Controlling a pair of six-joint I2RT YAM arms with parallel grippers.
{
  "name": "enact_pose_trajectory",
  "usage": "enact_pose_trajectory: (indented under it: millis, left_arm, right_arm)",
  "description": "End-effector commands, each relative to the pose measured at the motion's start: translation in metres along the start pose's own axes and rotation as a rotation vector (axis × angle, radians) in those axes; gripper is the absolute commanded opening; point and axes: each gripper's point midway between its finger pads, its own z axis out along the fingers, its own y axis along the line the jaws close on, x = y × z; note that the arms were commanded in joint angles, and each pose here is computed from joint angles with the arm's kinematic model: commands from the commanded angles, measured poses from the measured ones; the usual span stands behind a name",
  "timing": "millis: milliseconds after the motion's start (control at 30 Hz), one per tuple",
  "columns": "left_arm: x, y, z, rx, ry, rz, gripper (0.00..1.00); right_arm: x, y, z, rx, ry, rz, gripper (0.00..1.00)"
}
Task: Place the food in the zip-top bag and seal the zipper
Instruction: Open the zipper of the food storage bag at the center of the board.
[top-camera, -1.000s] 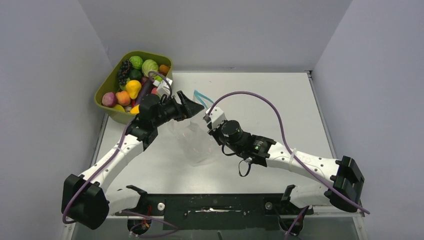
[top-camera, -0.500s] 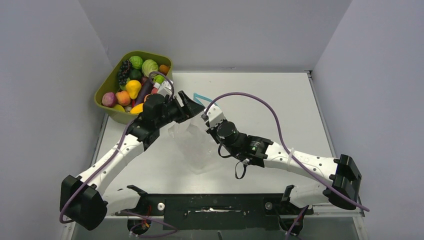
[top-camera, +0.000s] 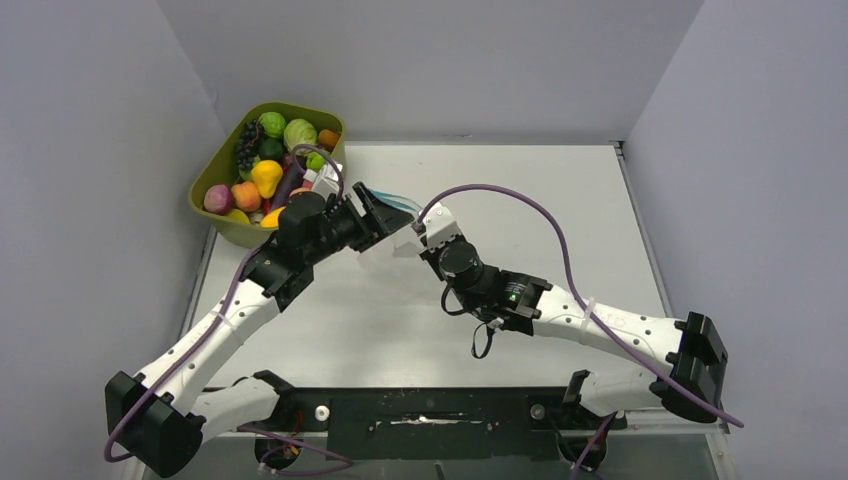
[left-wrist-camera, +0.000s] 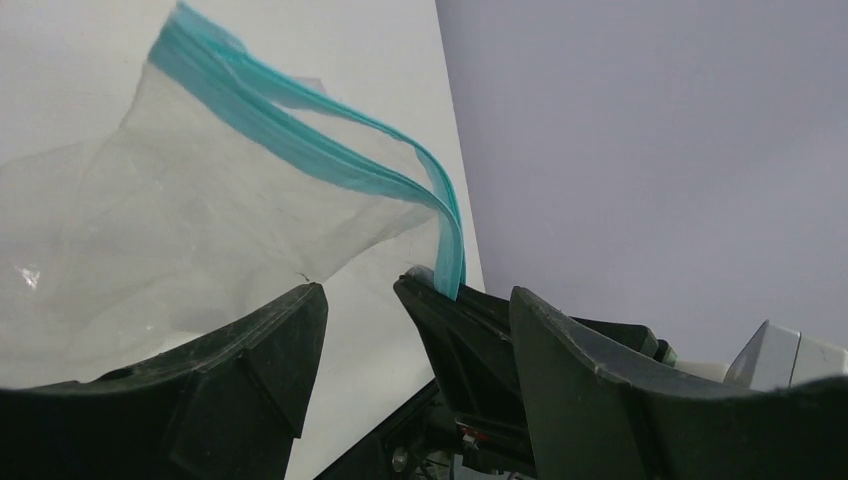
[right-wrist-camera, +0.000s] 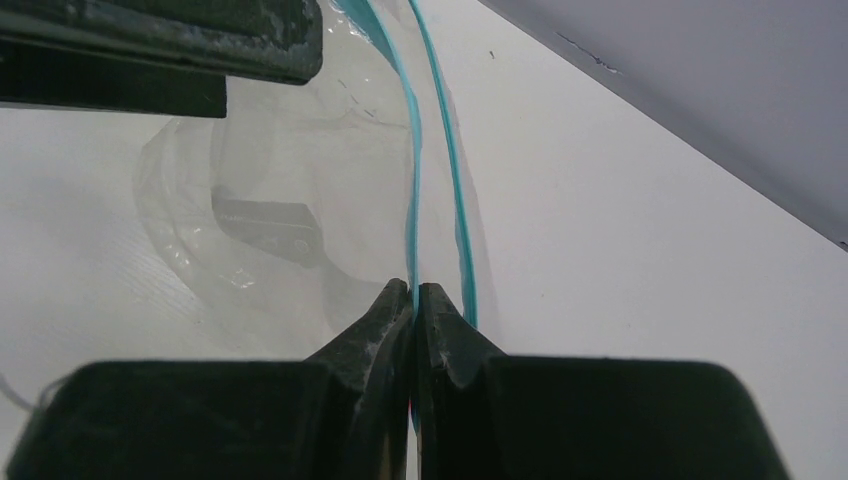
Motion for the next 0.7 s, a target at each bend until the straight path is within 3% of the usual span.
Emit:
enact_pose_trajectory:
  millis: [0,167,333,467,667]
  left_arm:
    - [-0.011,-0.026,-0.01,0.061,-0.038,-0.01,0.66]
    - [-0.007,-0.041,-0.015,0.116,-0.004,-0.035,0.66]
    - [-0.014,-0.03,-0.02,0.082,-0.069,-0.051,0.66]
    - [-0.009,-0.028,-0.009,0.117,-0.057,-0.08,0.62]
    - [-0.005,-0.021,0.016,0.094,-0.009,-0.088,0.61]
  right_arm:
    - [-0.037,-0.014,-0.005,0.059,-0.104,0.074,0.0]
    - [-0.029,-0.02,0.003,0.105,-0.066,0.075,0.0]
    - [-0.03,-0.02,0.001,0.092,-0.083,0.106,0.0]
    - [-0.039,-0.006,-0.006,0.015,-0.154,0.086,0.0]
    - [-0.038,0.0,-0.002,0.003,-0.151,0.073,0.0]
